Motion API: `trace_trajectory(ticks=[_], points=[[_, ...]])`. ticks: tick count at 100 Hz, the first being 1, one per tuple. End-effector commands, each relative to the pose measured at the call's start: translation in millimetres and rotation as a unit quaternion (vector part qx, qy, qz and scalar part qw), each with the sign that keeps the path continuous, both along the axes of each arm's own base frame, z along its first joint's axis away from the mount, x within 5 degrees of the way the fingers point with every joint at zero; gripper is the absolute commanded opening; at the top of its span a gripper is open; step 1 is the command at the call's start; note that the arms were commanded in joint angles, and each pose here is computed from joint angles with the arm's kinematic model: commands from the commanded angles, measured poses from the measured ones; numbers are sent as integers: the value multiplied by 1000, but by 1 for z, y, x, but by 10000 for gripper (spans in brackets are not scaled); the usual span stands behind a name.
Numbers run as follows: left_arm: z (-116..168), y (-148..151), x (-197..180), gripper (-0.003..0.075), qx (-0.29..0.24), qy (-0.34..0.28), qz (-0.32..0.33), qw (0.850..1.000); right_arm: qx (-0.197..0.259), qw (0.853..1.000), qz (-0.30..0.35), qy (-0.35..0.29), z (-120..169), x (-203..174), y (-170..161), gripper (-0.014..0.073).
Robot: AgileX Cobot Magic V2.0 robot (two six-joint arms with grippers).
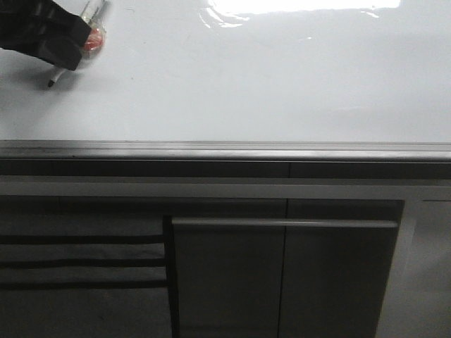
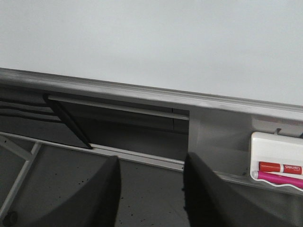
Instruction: Write number 0 on whiteboard
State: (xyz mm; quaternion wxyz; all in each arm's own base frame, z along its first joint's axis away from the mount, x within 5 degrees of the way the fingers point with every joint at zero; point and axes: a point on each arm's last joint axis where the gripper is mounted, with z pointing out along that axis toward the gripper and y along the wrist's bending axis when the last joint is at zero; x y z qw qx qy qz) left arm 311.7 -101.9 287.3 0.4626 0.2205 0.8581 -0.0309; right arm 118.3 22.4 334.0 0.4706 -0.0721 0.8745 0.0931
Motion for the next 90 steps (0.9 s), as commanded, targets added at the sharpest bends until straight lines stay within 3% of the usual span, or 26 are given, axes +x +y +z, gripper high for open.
trace_trajectory(ticks=[1,20,37,56,69,77,90], points=[[36,0,-13,-20,7,-49,-16,999,7,999,22,-49,17,3,4,278],[53,-14,-63,-20,93,-4,-111,989,17,988,149,-39,20,10,23,278],[64,-44,-107,-20,91,14,-202,975,43,960,273,-36,25,23,42,278],[62,-73,-148,-20,129,33,-316,939,14,928,371,-16,29,30,53,278],[57,-92,-171,-20,143,42,-377,914,-47,901,432,-17,34,31,67,278],[58,-99,-181,-20,147,41,-400,904,-87,881,466,-13,35,32,77,278],[70,-104,-191,-20,133,40,-419,897,-115,855,506,-18,37,32,92,278]])
